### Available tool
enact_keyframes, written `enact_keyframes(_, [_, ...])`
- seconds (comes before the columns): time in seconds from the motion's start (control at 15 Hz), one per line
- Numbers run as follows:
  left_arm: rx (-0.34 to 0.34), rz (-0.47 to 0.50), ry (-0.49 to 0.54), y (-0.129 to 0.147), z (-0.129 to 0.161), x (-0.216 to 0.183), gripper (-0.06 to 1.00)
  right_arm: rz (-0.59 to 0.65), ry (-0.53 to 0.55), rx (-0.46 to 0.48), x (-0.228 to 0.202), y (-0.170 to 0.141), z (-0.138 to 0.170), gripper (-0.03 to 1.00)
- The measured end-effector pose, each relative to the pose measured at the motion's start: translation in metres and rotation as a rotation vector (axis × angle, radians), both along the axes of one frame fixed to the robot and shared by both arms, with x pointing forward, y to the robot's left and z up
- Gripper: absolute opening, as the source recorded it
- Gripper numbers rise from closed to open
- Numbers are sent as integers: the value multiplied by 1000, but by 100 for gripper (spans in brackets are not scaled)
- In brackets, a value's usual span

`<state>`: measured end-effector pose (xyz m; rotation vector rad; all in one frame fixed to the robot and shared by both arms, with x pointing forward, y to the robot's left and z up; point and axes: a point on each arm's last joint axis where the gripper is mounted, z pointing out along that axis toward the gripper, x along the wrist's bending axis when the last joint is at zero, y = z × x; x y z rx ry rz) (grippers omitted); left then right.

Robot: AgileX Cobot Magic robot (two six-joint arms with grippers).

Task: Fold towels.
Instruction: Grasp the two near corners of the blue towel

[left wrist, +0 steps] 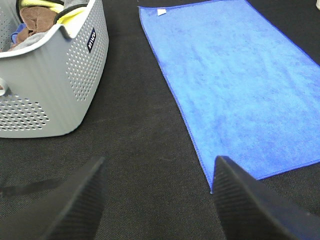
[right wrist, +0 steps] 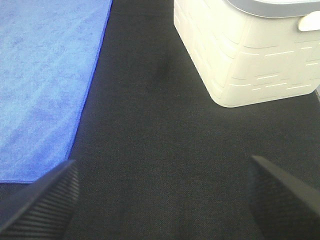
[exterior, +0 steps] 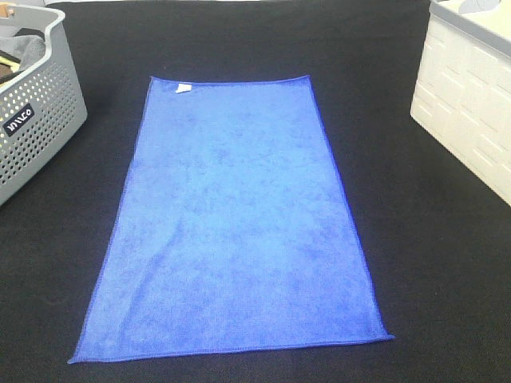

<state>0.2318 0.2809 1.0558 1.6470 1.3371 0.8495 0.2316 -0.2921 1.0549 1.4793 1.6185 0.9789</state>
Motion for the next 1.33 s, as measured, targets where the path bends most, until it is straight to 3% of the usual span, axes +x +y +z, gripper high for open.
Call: enact_keyframes(1.33, [0, 0, 0, 0, 0, 0, 60, 0, 0, 0, 0, 0, 0, 85])
